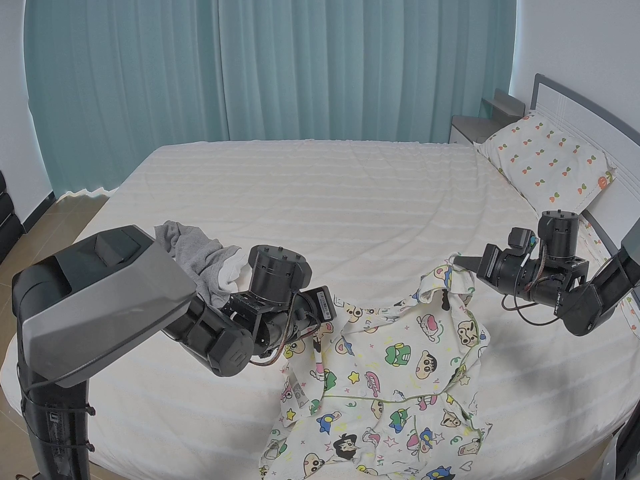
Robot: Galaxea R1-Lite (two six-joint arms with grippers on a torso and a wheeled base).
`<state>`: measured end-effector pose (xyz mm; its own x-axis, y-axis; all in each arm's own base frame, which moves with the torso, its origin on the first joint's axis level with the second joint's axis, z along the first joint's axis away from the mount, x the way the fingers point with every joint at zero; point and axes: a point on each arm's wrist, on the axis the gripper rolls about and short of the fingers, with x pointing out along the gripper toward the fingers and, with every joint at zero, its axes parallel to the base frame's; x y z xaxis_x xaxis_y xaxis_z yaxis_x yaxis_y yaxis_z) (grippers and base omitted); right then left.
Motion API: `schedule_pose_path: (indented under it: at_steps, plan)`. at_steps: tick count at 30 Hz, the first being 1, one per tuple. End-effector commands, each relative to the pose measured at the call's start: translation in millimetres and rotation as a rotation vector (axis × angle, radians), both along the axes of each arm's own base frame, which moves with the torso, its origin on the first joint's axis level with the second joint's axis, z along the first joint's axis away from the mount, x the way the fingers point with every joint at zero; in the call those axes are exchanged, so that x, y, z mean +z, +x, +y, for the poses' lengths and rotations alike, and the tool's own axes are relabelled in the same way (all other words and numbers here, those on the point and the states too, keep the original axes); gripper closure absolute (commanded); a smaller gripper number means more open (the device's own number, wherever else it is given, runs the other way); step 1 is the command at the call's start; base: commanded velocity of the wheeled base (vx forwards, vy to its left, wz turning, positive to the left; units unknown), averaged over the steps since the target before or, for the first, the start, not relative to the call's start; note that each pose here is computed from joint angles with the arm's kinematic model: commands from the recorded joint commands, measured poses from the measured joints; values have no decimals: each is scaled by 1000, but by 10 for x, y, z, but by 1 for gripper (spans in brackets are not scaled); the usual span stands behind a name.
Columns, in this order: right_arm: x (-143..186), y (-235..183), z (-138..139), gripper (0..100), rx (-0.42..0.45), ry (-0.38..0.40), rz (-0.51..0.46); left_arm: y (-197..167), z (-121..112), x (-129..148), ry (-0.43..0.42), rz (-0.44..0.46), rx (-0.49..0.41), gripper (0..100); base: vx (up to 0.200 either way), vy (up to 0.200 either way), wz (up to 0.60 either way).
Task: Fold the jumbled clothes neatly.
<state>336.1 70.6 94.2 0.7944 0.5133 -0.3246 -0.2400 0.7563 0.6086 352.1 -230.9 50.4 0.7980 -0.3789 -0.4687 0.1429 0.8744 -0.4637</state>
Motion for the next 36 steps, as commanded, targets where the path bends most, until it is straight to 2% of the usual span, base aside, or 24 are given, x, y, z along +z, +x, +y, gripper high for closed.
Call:
schedule_pose_path:
  at_steps: [1, 7, 8, 11, 15, 20, 23, 26, 29, 30, 31, 32, 36]
  plan:
    - [-257, 81, 40, 100, 13, -11, 67, 133, 84, -24, -3, -9, 36, 100, 0, 0, 0]
    - [-359, 266, 92, 100, 12, -5, 61, 319, 160, -141, 22, -1, 63, 100, 0, 0, 0]
    - [-385, 289, 97, 0, 12, -5, 61, 351, 173, -158, 27, -3, 67, 0, 0, 0, 0]
    - [-461, 302, 106, 0, 17, -4, 54, 436, 220, -235, 38, 4, 83, 0, 0, 0, 0]
    - [-475, 270, 47, 0, 4, -2, 39, 536, 403, -312, 99, -1, 110, 0, 0, 0, 0]
    - [-497, 226, -172, 0, -38, -1, 62, 559, 537, -276, 104, 0, 144, 0, 0, 0, 0]
    - [-588, 143, -324, 0, -52, -2, 110, 469, 617, -129, 94, 4, 143, 0, 0, 0, 0]
    - [-736, 14, -444, 0, -52, -13, 183, 275, 678, -52, 81, 63, 84, 0, 0, 0, 0]
    - [-937, -125, -530, 0, -45, -69, 268, 43, 744, 4, 32, 142, -7, 0, 0, 0, 0]
    - [-1024, -188, -574, 0, -33, -100, 290, -51, 772, -5, 24, 195, -49, 0, 0, 0, 0]
    - [-1024, -188, -574, 0, -33, -100, 290, -51, 772, -5, 24, 195, -49, 0, 0, 0, 0]
    - [-1086, -273, -606, 0, -6, -129, 306, -133, 800, -34, 33, 265, -74, 0, 0, 0, 0]
    - [-1111, -412, -607, 0, 48, -144, 312, -264, 832, -85, 66, 398, -96, 0, 0, 0, 0]
